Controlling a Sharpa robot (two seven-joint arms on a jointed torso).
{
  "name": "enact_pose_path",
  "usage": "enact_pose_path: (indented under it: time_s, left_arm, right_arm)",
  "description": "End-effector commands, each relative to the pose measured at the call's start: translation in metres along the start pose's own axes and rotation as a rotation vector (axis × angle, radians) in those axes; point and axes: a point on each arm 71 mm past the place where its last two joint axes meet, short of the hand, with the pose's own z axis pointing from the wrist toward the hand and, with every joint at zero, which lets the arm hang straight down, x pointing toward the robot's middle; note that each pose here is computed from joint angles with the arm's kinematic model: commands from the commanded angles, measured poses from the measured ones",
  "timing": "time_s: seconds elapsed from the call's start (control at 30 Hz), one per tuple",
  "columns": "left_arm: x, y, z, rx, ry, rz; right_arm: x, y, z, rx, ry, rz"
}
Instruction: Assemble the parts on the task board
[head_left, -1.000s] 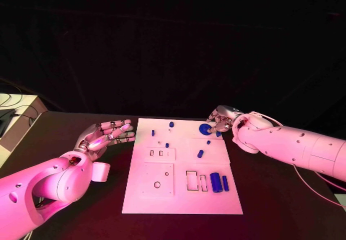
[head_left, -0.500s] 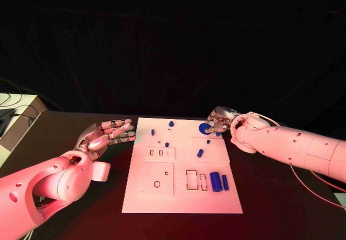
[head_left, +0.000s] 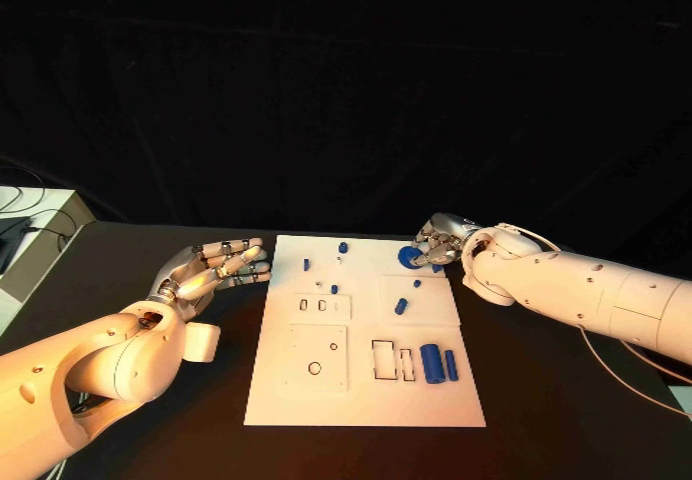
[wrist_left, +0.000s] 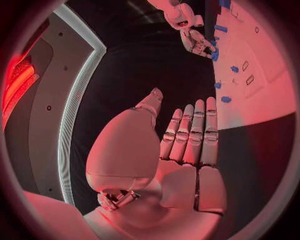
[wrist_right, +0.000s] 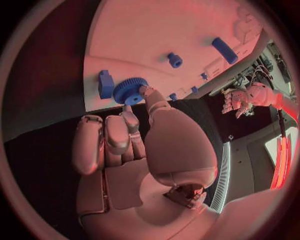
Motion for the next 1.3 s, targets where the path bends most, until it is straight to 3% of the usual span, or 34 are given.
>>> enact_pose_path:
  time_s: [0.03, 0.3, 0.67, 0.93, 1.3]
  left_arm:
    - [0.0025, -0.0008, 0.0002, 0.007, 0.022, -0.004]
    - [0.0025, -0.0008, 0.0000, 0.006, 0.023, -0.004]
    - [0.0026, -0.0009, -0.0001, 0.005, 0.024, -0.004]
    - [0.0029, -0.0010, -0.0003, 0.005, 0.024, -0.004]
    - [0.0040, -0.0011, -0.0010, 0.003, 0.028, -0.006]
  right_arm:
    - [0.008, -0.004, -0.001, 0.017, 0.071, -0.007]
    - [0.008, -0.002, 0.000, 0.009, 0.064, 0.007]
    - [0.003, 0.010, -0.002, -0.050, -0.037, 0.038]
    - [-0.003, 0.031, -0.011, -0.140, -0.135, 0.047]
    - [-0.002, 0.079, -0.025, -0.289, -0.192, -0.012]
